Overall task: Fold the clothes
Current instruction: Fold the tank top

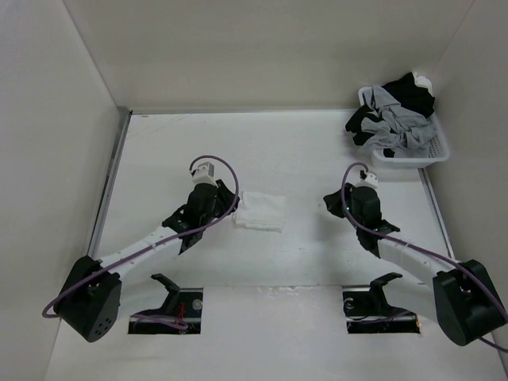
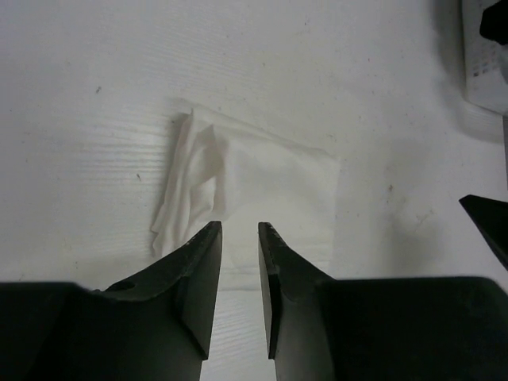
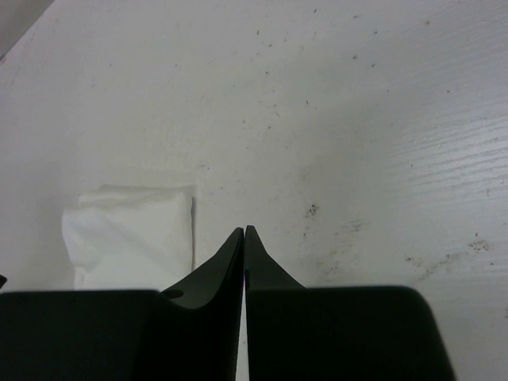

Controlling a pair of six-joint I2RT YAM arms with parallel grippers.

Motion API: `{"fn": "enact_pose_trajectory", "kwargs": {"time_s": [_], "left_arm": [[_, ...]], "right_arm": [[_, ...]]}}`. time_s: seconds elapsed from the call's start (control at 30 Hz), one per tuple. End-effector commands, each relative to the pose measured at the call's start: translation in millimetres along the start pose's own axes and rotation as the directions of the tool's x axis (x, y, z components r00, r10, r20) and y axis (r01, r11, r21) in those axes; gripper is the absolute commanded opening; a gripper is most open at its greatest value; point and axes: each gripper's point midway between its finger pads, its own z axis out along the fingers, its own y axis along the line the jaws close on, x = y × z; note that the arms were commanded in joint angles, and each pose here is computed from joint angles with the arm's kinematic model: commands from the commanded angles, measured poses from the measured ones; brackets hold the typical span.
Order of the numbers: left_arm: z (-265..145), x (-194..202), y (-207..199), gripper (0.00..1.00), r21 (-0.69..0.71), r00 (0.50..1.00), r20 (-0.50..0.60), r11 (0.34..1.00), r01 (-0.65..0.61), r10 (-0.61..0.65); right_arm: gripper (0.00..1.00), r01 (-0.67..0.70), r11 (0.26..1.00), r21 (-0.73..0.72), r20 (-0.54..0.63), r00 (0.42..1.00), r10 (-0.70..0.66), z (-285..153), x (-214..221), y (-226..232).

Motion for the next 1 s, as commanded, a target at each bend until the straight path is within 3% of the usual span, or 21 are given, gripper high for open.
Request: {"fn": "enact_pose_trajectory", "kwargs": {"time_s": [0.0,0.13,0.27,0.43,0.67,0.97], "left_arm": [[-1,-20,-15,0.24,0.055,0.997,0.069,0.998,0.016,-0.02],[10,-8,-31,0.16,0.088,1.0,0.025,0.996,0.001,-0.003],[18,-2,-36,0.16,0.098,1.0,0.009,0.995,0.001,-0.002],[33,2,-52,0.16,0.13,1.0,-0.011,0.991,-0.014,0.015],[78,-16,-15,0.16,0.023,1.0,-0.012,1.0,0.021,-0.021],[115,-25,9,0.16,-0.015,0.999,-0.013,0.999,0.034,-0.034]], "right_arm": [[0.06,0.001,0.999,-0.05,0.033,0.999,0.0,9,-5,11],[0.04,0.017,0.998,-0.063,-0.02,1.0,-0.018,17,9,18],[0.05,0.035,0.995,-0.09,-0.037,0.999,-0.038,18,15,25],[0.05,0.053,0.963,-0.263,-0.138,0.986,-0.092,17,44,72],[0.05,0.041,0.913,-0.406,-0.28,0.945,-0.166,14,96,125],[0.07,0.043,0.922,-0.385,-0.362,0.912,-0.193,21,122,120]]}}
